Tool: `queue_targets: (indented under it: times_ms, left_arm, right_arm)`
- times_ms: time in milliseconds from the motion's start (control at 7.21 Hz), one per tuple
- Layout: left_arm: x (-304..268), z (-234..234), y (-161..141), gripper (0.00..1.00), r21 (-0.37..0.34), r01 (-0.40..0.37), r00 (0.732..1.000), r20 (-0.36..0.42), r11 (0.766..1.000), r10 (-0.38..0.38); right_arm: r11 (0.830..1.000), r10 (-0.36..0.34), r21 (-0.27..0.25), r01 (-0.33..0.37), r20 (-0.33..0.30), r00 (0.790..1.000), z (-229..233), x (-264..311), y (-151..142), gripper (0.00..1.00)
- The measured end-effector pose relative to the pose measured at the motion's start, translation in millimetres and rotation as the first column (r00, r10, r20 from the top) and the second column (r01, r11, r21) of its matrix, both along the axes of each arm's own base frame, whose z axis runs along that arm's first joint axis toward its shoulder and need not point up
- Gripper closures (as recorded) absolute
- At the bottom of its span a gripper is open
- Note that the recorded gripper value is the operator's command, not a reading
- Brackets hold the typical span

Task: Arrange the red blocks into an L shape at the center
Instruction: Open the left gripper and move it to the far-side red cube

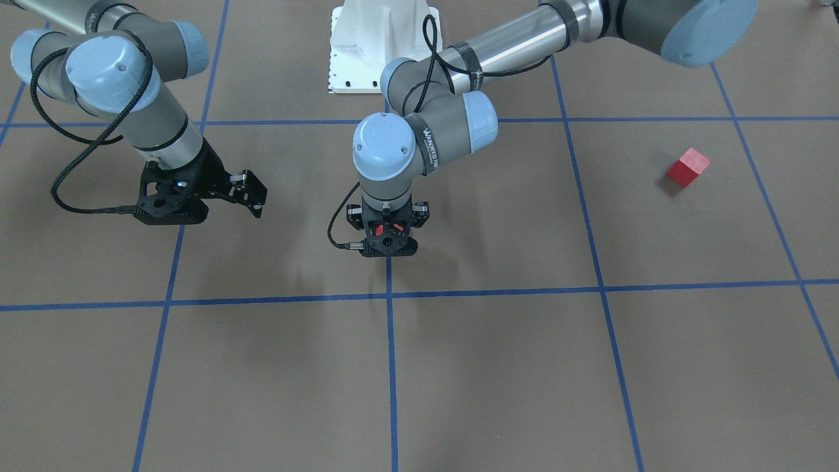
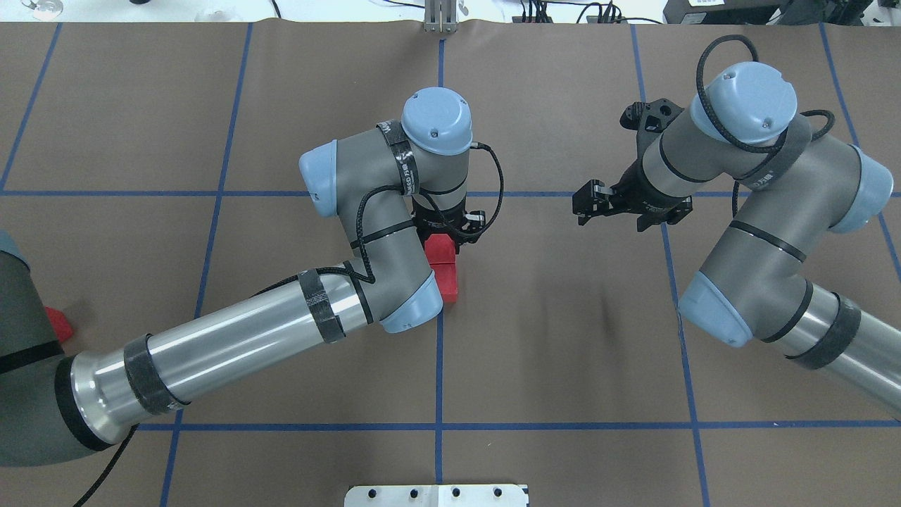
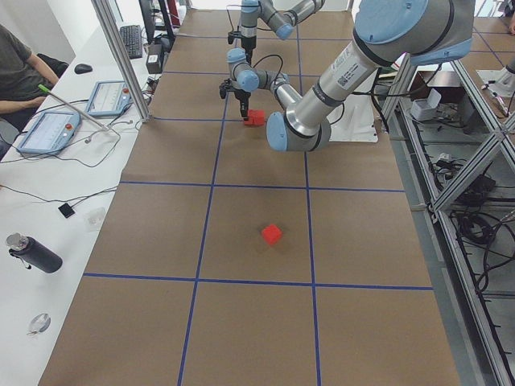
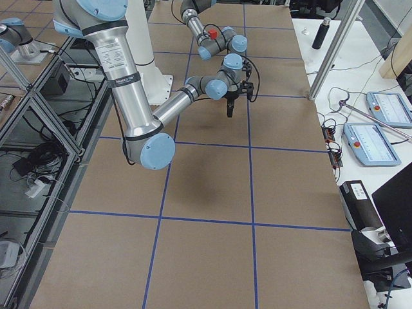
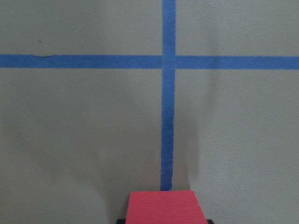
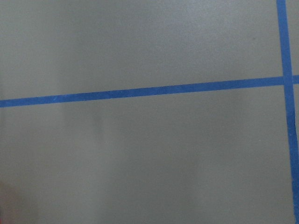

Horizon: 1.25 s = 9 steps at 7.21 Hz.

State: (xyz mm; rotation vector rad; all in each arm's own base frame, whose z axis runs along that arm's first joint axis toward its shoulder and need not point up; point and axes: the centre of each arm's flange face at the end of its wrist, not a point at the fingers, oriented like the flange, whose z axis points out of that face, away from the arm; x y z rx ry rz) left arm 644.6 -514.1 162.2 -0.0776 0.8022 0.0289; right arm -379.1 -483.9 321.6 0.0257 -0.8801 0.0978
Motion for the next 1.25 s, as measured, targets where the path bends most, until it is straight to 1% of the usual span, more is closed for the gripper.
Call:
queue_targets:
  times_ms: [555,833,972,1110,1249]
  left_arm:
    - [-5,-6,-1,0.01,0.004,0.006,1.0,-0.01,1.0,-0.006]
    - [-43,-17,-7,0.01,0.027,0.035,0.998,-0.05,0.999,-0.033]
    - [-73,0,-2,0.01,0.037,0.047,0.997,-0.063,0.998,-0.044]
    - [-112,32,10,0.01,0.059,0.05,0.996,-0.072,0.997,-0.045]
    - [-164,78,28,0.0,0.111,0.028,0.997,-0.073,0.993,-0.02]
  right_arm:
    - [1.0,0.0,0.001,0.0,0.001,1.0,-1,0,0,0.0]
    - [1.0,0.0,0.002,0.0,0.001,1.0,-1,1,0,0.0]
    - [1.0,0.001,0.002,-0.001,0.001,1.0,-1,1,0,0.0]
    - [1.0,0.002,0.002,-0.002,0.001,1.0,-1,2,-1,0.0]
    - [1.0,0.002,0.001,-0.002,0.0,1.0,0,2,-1,0.0]
